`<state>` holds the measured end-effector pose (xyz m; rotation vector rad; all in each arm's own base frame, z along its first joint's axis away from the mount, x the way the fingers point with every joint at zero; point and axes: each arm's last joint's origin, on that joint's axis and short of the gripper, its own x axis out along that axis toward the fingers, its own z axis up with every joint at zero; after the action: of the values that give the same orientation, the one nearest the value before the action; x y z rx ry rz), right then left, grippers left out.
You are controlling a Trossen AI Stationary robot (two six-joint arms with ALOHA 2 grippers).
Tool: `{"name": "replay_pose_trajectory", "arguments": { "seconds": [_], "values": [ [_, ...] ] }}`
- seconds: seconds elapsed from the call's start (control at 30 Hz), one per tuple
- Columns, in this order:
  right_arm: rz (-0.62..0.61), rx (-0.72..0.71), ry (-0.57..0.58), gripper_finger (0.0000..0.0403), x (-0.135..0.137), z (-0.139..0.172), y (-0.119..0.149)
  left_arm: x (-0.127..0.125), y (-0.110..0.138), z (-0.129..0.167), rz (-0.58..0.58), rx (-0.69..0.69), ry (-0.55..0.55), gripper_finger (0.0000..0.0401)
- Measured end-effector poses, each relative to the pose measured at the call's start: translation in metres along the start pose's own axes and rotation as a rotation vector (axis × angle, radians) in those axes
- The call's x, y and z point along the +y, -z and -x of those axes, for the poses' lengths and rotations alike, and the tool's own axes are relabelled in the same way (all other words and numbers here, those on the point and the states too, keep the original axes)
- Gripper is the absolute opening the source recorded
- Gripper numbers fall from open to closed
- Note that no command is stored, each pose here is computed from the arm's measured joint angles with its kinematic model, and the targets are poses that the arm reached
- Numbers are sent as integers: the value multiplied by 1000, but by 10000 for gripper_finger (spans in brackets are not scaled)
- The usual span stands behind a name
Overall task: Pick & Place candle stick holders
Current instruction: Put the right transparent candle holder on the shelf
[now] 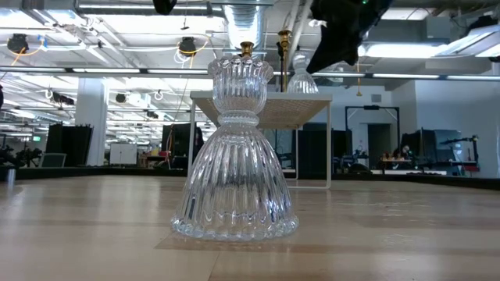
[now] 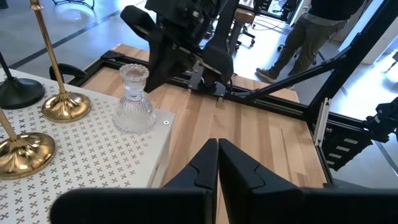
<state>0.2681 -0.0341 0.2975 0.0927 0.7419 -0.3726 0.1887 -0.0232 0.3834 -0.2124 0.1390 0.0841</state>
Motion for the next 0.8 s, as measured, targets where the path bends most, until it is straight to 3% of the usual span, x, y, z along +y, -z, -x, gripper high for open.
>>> {"name": "replay_pose_trajectory", "arguments": {
  "seconds": [0.5,0.8],
  "values": [
    [-9,-82,-43,0,-5,-6,-5,0,0,0,0,0,0,11],
    [-35,-25,-23,0,-9,-9,7,0,0,0,3,0,0,11]
  ]
}}
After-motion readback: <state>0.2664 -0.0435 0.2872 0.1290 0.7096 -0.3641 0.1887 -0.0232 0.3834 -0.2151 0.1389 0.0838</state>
